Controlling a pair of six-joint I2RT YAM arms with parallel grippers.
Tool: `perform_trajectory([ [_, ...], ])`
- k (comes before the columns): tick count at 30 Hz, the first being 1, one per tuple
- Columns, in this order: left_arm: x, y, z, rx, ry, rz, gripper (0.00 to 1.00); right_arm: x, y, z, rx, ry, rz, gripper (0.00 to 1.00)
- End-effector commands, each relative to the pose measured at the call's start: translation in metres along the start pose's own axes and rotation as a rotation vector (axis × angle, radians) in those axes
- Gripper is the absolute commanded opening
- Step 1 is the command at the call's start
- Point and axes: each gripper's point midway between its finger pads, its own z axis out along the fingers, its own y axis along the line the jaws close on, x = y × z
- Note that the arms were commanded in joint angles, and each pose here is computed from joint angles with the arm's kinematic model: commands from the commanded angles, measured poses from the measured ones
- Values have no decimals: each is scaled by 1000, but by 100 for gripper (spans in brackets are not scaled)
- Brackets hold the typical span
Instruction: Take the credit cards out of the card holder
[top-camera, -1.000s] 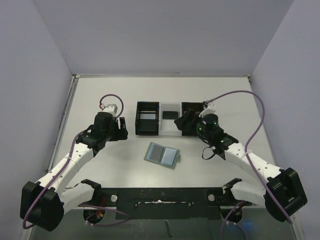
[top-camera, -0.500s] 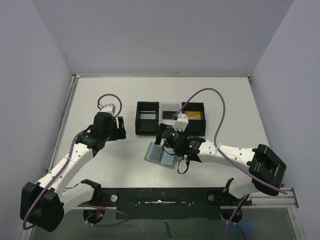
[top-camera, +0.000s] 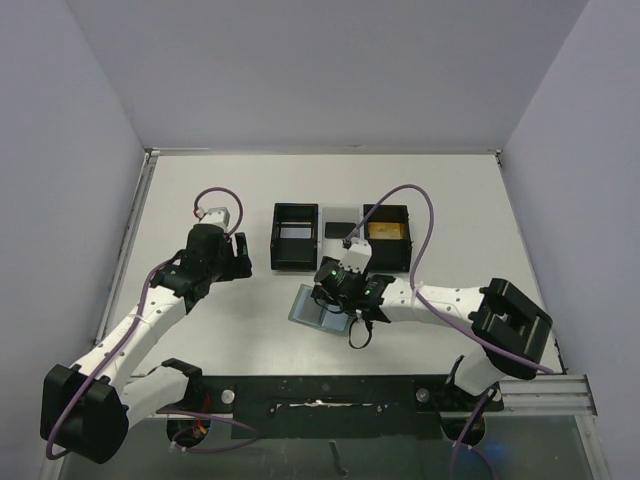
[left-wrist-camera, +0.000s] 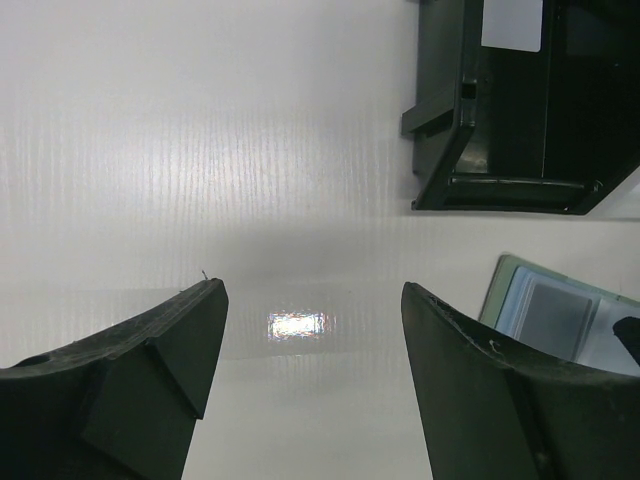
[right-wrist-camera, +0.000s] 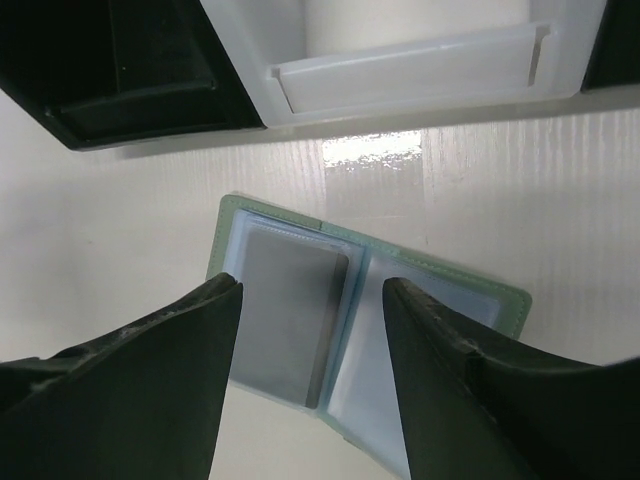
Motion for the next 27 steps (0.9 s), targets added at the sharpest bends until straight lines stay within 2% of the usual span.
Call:
perform_trajectory([
  [1,-18,-5,-3,17,-54,-14,70,2,18,6,-3,10,56,57],
  [9,-18,-3,-3,12,-51,-16,71,6,23,18,54,37,23,57],
  [14,-17,-4,-2,17,-46,-15,70,13,21,21,92,73,-3,62],
  [27,-18,-3,-2,15,-48,-18,71,35,27,35,106,174,-95,69],
])
